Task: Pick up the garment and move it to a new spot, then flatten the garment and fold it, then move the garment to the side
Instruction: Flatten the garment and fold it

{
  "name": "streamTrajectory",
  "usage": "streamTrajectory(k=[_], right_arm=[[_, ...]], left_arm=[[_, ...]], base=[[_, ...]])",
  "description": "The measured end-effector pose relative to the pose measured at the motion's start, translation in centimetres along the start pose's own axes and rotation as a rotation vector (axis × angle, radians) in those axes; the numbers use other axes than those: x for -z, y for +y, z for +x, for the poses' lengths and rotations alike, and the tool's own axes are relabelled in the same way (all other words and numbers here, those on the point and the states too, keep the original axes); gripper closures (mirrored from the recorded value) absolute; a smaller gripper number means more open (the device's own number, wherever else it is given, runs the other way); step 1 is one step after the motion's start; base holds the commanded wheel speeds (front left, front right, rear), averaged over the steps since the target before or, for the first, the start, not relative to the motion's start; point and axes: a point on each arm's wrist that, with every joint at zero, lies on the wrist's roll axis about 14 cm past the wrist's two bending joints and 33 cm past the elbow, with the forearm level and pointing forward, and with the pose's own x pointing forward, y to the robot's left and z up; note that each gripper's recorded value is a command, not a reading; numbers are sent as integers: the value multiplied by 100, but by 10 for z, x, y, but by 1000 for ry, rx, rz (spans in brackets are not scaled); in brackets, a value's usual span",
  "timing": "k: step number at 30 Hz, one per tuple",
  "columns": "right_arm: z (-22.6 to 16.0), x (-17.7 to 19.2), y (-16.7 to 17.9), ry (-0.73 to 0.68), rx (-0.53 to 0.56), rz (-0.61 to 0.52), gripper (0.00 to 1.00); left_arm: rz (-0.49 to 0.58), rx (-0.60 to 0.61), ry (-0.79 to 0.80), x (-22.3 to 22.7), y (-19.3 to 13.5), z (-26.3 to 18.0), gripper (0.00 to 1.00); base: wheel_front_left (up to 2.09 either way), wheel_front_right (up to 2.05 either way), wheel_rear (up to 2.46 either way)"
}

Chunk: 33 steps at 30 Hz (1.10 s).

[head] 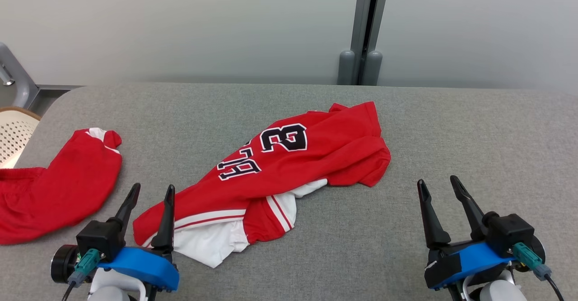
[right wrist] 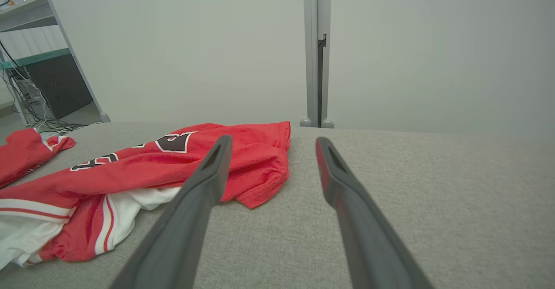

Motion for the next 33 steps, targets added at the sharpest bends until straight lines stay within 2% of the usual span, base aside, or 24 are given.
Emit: streamTrajectory(k=[5, 10, 15, 27, 33], right_arm=[[0, 0, -1, -1, 3, 0, 0], [-2, 0, -5, 1, 15, -1, 0], [-5, 1, -12, 4, 36, -1, 0], [-5, 13, -17, 39, 50, 4, 0], [21, 5, -7, 19, 6, -41, 0]], left_arm=[[-18, 10, -139, -41, -10, 3, 0], [13, -60, -197, -57, 4, 3, 0], [44, -99, -176, -48, 11, 2, 0], [53, -111, -156, -38, 12, 1, 0], [49, -108, -153, -37, 12, 4, 0]], base=[[0, 0, 0], [0, 0, 0], [0, 0, 0], [0, 0, 0], [0, 0, 0]])
